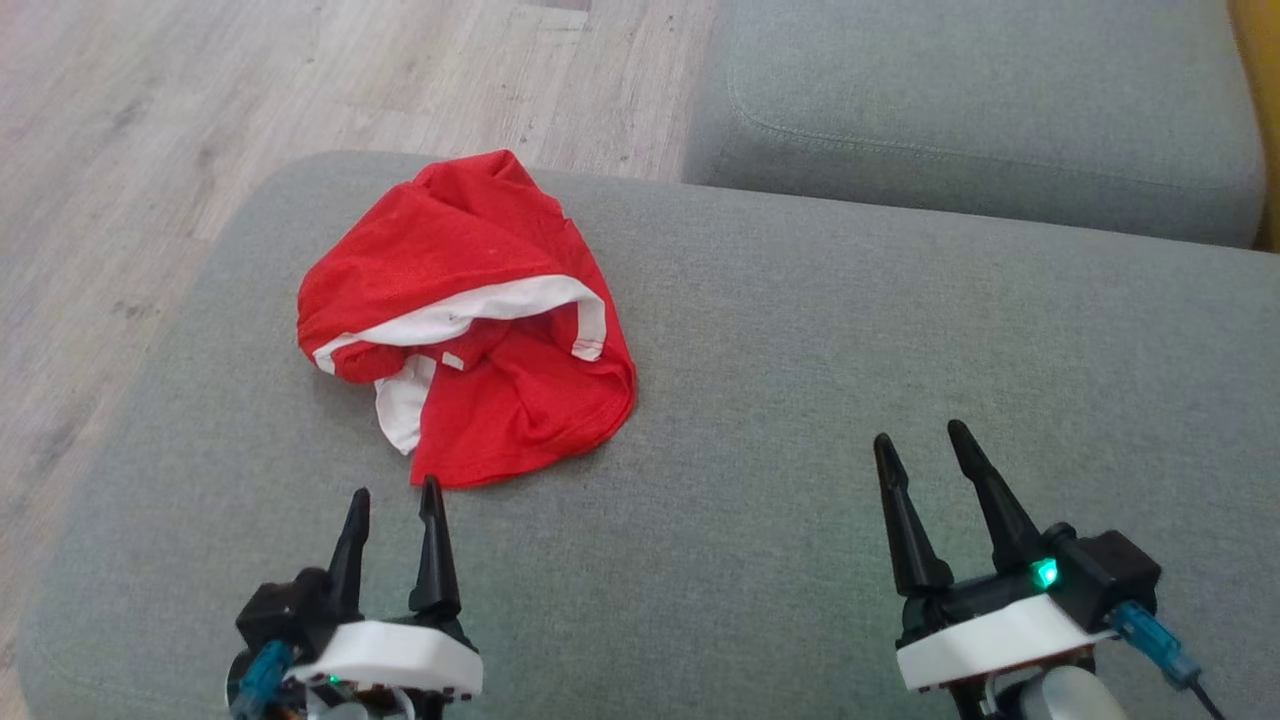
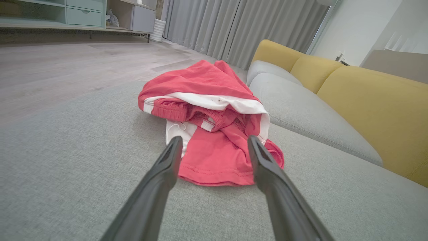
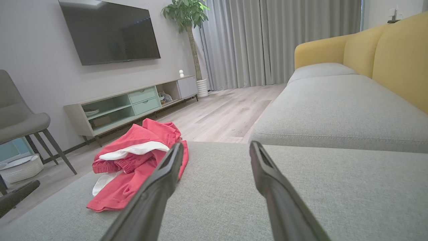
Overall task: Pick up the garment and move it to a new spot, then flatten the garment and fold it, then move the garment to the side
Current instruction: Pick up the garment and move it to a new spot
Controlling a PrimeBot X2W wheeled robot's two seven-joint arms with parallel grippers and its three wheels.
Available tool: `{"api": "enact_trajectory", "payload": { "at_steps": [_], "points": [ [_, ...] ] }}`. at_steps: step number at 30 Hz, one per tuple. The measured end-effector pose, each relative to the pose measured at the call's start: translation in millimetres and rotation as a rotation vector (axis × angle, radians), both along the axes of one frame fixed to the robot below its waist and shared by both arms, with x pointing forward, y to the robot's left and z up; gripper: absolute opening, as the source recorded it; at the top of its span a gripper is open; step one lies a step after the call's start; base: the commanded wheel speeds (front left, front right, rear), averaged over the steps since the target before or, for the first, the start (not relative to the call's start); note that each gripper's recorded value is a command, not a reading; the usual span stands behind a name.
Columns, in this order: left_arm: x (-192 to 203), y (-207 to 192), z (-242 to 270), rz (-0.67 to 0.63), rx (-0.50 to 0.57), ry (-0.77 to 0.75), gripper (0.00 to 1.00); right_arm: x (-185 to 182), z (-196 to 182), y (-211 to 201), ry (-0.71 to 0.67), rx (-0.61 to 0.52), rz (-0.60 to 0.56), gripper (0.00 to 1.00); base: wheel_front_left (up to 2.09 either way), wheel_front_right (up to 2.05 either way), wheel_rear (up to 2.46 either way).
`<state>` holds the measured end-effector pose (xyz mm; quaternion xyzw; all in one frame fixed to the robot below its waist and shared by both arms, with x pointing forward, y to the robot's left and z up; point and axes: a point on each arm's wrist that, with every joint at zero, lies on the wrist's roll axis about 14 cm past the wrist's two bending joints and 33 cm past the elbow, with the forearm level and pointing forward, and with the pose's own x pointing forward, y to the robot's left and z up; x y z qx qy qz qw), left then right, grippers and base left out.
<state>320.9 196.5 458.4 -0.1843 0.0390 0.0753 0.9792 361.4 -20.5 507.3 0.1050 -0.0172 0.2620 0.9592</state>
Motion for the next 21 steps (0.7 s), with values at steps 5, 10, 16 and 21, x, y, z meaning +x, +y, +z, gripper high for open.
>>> {"api": "enact_trajectory", "payload": {
  "at_steps": [5, 10, 16, 21],
  "points": [
    [-0.2, 0.7, 2.2, -0.001, 0.013, -0.007, 1.00, -0.5, 0.3, 0.2, -0.001, 0.001, 0.001, 1.00, 0.00, 0.00, 0.00],
    [1.6, -0.8, -1.0, -0.019, 0.043, 0.006, 1.00, 0.0, -4.2, -0.3, 0.013, 0.001, 0.000, 1.00, 0.00, 0.00, 0.00],
    [29.5, -7.8, -4.1, -0.130, 0.142, 0.062, 1.00, 6.6, -20.3, -3.2, 0.056, -0.009, -0.009, 1.00, 0.00, 0.00, 0.00],
    [77.6, -11.8, 0.2, -0.274, 0.321, 0.122, 1.00, 20.3, -33.8, -5.4, 0.084, -0.023, -0.019, 1.00, 0.00, 0.00, 0.00]
  ]
}}
